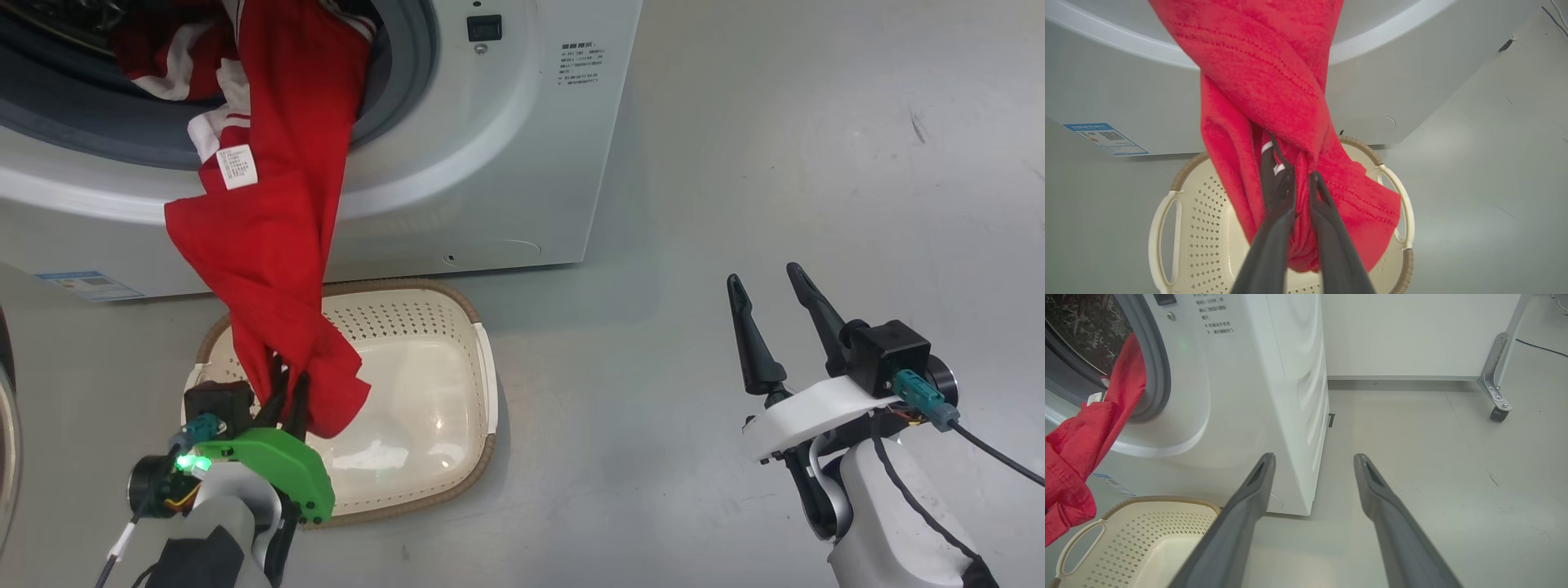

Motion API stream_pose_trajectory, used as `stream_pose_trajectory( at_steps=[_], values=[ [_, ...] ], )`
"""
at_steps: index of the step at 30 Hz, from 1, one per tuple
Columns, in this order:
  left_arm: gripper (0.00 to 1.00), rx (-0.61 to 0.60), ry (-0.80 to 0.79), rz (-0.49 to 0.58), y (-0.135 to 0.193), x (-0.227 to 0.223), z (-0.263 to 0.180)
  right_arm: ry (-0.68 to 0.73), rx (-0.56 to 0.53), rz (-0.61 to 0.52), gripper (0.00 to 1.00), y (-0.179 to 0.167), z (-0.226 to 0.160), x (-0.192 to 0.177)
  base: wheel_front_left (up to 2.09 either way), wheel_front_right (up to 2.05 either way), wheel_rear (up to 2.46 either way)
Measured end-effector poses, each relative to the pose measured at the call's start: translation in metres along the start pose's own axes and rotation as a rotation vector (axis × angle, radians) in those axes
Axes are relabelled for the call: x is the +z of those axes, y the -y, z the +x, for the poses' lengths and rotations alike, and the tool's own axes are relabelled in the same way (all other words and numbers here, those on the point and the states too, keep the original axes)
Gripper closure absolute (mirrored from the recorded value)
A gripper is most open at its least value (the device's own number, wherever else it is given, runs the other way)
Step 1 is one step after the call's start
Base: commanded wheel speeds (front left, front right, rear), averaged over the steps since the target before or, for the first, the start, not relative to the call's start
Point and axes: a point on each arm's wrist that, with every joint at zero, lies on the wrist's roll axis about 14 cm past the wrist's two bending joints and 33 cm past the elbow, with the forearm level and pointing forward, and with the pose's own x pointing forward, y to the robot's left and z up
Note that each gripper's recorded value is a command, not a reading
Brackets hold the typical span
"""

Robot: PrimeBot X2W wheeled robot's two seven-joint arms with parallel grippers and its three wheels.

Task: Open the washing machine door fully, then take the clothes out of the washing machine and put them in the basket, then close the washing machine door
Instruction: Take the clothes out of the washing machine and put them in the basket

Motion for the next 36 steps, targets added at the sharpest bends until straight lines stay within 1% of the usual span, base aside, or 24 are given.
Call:
stream_pose_trajectory(
  at_steps=[3, 8, 11, 23, 28, 36],
  values=[
    [1.0, 0.0, -0.049, 0.004, 0.0, -0.019, -0.006, -0.002, 0.001, 0.0, 0.0, 0.0, 0.0, -0.001, 0.0, 0.0, 0.0],
    [1.0, 0.006, -0.179, -0.004, -0.001, -0.062, -0.021, -0.006, -0.012, 0.001, 0.0, 0.005, 0.0, -0.003, 0.0, 0.0, 0.0],
    [1.0, 0.001, -0.232, -0.007, 0.0, -0.078, -0.026, -0.012, -0.021, 0.001, 0.0, 0.008, 0.0, -0.005, 0.0, 0.0, 0.0],
    [1.0, -0.013, -0.305, -0.011, 0.004, -0.096, -0.024, -0.032, -0.025, 0.007, 0.0, 0.013, 0.004, -0.014, 0.0, 0.0, 0.0],
    [1.0, -0.022, -0.289, -0.002, 0.006, -0.089, -0.008, -0.034, -0.036, 0.004, 0.0, 0.019, 0.009, -0.017, 0.0, 0.0, 0.0],
    [1.0, -0.001, -0.262, 0.018, 0.004, -0.08, 0.024, -0.08, -0.057, 0.016, 0.0, 0.029, 0.013, -0.038, 0.0, 0.0, 0.0]
  ],
)
